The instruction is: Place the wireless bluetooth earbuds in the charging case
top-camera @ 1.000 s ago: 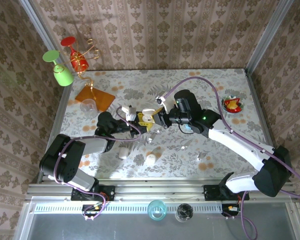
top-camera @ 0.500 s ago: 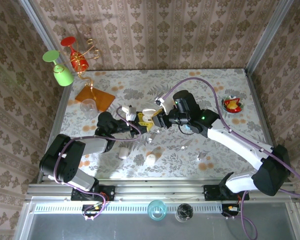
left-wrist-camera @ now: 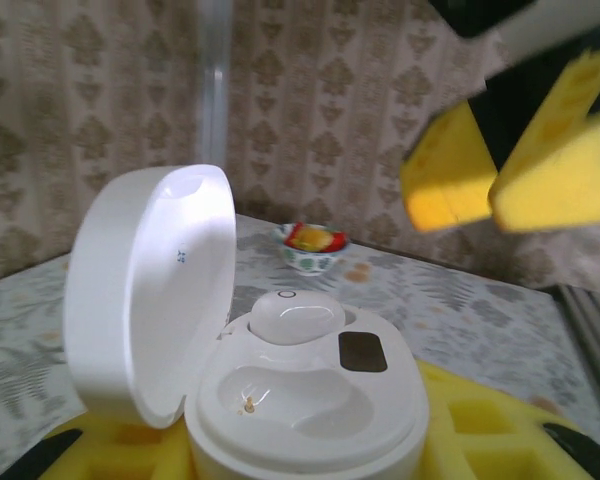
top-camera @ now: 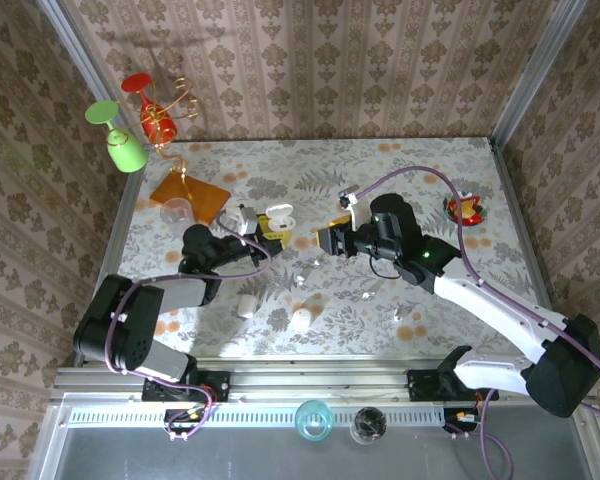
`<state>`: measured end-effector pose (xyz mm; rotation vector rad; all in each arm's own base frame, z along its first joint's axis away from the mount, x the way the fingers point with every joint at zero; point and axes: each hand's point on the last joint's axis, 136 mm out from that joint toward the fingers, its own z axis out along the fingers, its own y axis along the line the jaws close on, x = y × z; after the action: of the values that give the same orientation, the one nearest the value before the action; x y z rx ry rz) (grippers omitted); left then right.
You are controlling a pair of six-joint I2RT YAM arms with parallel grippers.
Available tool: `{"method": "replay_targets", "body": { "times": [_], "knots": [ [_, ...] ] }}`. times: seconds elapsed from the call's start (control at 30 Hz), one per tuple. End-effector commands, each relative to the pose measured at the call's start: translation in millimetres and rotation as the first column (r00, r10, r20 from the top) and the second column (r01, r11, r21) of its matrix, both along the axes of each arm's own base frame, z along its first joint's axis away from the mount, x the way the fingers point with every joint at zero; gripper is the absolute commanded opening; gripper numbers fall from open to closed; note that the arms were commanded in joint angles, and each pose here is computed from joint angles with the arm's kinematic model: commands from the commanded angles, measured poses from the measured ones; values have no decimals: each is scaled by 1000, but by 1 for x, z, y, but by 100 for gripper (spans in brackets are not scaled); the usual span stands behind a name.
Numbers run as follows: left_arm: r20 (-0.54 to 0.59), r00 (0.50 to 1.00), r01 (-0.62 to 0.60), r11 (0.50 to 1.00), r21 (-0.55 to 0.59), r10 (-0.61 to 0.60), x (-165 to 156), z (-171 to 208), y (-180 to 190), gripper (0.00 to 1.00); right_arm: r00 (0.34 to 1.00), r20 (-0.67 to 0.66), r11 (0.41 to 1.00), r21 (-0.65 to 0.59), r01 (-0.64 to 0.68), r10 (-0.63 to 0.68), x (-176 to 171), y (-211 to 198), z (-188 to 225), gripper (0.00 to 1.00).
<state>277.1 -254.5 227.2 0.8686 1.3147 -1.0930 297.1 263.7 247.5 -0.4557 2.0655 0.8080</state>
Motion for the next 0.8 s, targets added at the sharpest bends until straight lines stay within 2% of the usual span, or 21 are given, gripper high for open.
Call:
{"method": "replay_targets", "body": {
  "times": [0.0,0.23,0.4,0.77],
  "knots": [
    [90,988,-125,992,-27,127,9,15,17,32,985,-138,993,39,113,-107,10,-3,-30,49],
    [114,978,-171,984,-52,176,5,26,31,32,919,-394,998,21,51,-39,9,29,-105,48],
    [124,978,-162,985,-60,168,-1,31,33,32,862,-506,999,27,20,-4,14,52,-144,47],
    [118,983,-137,989,-57,143,-6,30,31,32,797,-603,999,-14,-51,32,20,71,-196,47]
  ]
}}
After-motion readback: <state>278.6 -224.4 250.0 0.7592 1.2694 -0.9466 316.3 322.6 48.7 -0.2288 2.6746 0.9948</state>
